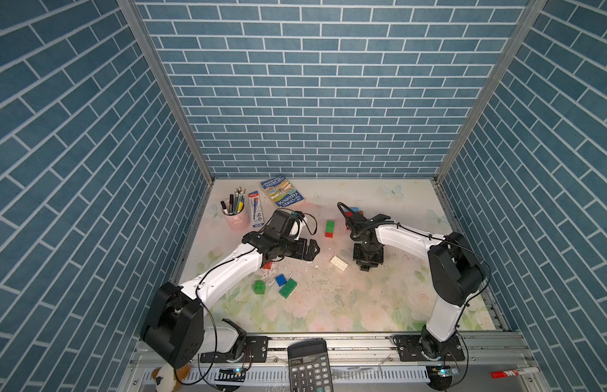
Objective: Assemble the letter r with lego
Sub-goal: Move the lego brick at the center of the board, then pick up the lego brick from the center of the board.
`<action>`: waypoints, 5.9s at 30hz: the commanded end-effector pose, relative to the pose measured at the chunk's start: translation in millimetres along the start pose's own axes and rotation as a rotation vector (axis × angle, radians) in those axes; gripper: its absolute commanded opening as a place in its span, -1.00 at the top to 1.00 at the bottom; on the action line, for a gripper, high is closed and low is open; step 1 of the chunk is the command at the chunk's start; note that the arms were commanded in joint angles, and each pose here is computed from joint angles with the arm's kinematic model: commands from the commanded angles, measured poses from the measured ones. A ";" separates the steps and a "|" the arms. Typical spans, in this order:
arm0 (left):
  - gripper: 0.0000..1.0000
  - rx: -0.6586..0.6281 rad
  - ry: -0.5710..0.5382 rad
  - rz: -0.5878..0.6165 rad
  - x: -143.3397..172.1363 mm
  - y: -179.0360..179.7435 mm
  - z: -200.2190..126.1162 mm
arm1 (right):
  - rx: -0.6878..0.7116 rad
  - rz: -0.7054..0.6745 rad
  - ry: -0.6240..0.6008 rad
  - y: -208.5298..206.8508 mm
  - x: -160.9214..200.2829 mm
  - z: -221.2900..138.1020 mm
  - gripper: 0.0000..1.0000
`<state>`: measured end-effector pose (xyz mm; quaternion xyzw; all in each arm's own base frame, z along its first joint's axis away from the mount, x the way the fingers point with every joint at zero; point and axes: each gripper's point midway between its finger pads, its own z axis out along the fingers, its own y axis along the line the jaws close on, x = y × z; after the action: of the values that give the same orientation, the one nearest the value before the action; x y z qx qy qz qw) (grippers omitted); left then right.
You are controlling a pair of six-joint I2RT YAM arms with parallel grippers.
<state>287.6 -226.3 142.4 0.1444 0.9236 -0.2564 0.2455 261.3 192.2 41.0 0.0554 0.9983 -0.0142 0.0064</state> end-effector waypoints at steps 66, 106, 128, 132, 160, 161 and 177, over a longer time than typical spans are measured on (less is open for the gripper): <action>-0.99 -0.057 -0.125 -0.053 38.5 23.1 -102.0 | -0.044 0.282 -0.120 91.1 10.1 -3.1 -0.71; -0.99 -0.029 -0.121 -0.018 36.8 17.3 -102.1 | -0.122 0.362 -0.172 105.9 8.3 -20.6 -0.74; -0.99 -0.028 -0.097 -0.016 37.4 18.3 -96.5 | -0.126 0.460 -0.141 103.7 16.8 1.8 -0.69; -0.99 -0.025 -0.096 -0.015 36.9 17.7 -96.2 | -0.127 0.462 -0.137 103.7 18.4 2.3 -0.66; -0.99 -0.032 -0.092 -0.024 34.2 21.5 -92.4 | -0.017 0.297 -0.038 81.5 33.3 13.1 -0.06; -0.99 -0.033 -0.094 -0.025 33.0 21.8 -92.7 | -0.017 0.280 -0.031 80.1 33.7 13.1 -0.06; -0.99 -0.037 -0.127 -0.042 9.6 22.0 -87.9 | 0.025 0.033 0.011 55.7 18.5 18.4 0.03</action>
<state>246.0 -157.8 183.5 0.1064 0.9194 -0.2502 0.2842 263.0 279.6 31.2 0.1091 0.9928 0.0421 0.0263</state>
